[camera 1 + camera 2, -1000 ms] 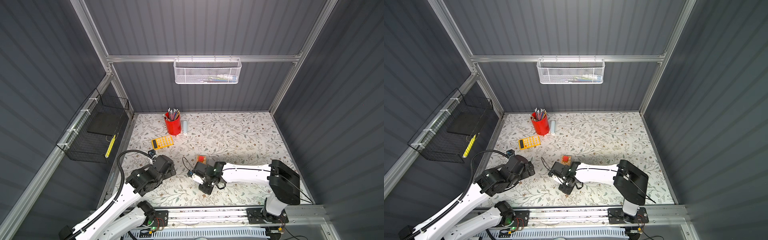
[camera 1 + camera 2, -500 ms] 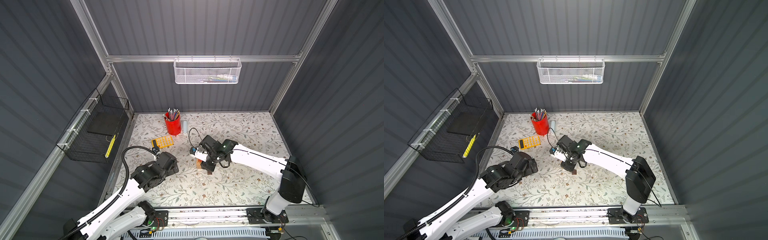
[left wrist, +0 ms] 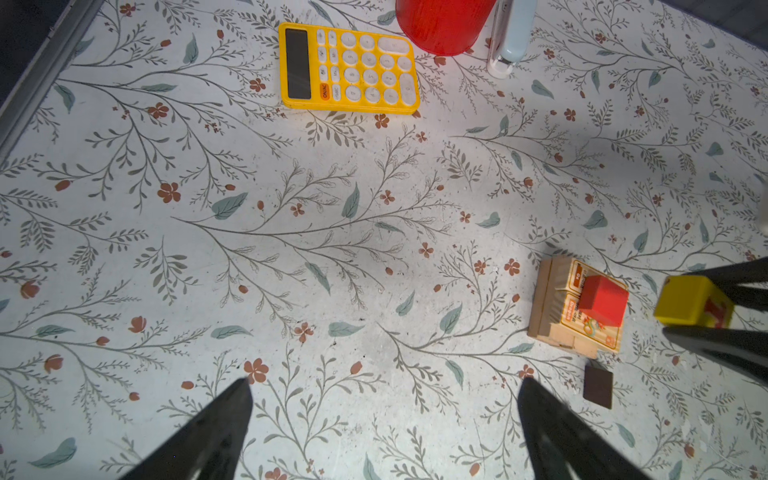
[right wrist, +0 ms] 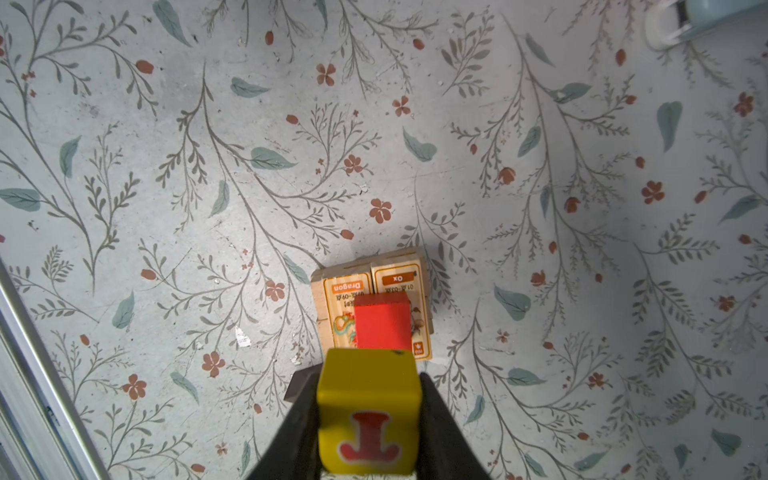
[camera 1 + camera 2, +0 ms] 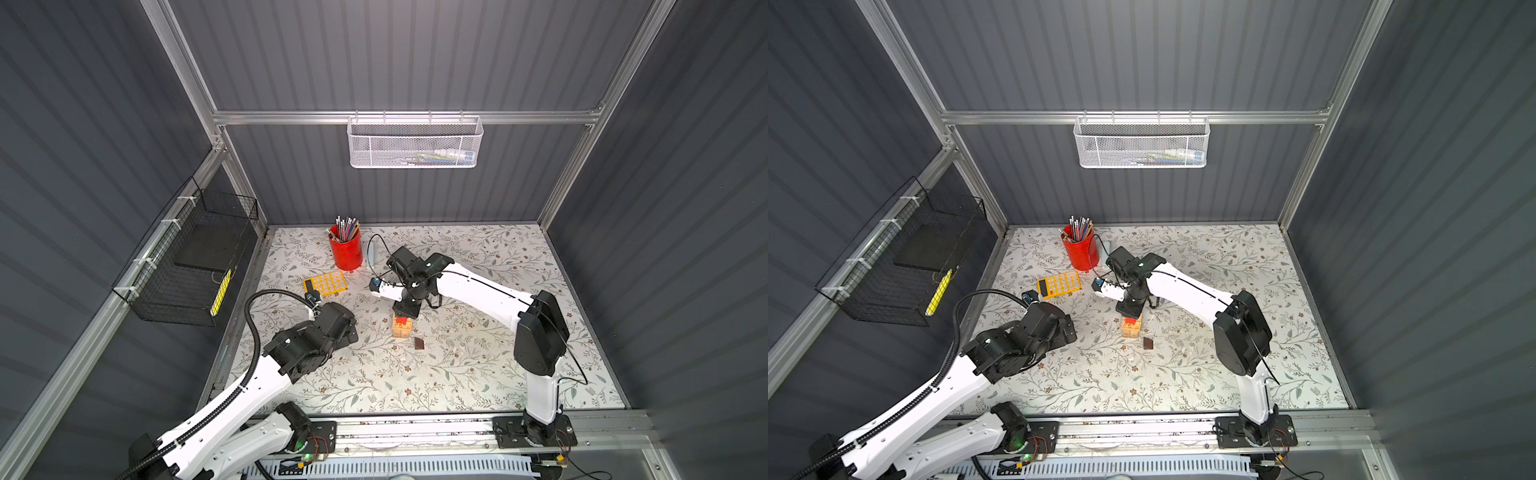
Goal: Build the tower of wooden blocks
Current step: 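Carry the yellow cube with the right gripper over the red cube, then lower the yellow cube onto the red cube with the right gripper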
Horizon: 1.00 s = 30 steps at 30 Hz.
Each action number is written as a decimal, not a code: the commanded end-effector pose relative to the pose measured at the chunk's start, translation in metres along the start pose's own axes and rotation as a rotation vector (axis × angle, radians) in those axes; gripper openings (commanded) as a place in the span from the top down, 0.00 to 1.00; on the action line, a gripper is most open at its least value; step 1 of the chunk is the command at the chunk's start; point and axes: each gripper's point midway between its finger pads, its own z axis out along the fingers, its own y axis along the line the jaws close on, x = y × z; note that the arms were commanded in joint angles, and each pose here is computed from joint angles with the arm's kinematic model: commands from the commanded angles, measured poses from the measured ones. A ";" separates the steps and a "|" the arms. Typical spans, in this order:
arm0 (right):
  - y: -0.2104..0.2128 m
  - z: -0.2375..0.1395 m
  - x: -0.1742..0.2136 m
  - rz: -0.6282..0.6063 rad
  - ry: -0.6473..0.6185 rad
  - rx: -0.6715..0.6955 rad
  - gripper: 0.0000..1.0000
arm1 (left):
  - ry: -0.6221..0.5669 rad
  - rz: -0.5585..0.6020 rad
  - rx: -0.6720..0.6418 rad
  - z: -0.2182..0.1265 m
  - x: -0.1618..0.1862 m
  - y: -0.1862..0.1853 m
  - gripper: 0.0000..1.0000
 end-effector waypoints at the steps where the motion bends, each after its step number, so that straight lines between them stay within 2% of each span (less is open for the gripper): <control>1: 0.001 -0.003 0.005 -0.048 0.033 -0.021 0.80 | -0.032 -0.002 -0.002 -0.006 -0.007 0.002 0.01; 15: -0.009 0.022 0.016 -0.085 0.124 -0.026 0.78 | -0.025 -0.011 -0.018 -0.002 -0.002 0.006 0.00; 30: -0.009 0.039 0.019 -0.074 0.140 -0.046 0.74 | -0.024 -0.002 -0.033 -0.001 -0.003 0.007 0.00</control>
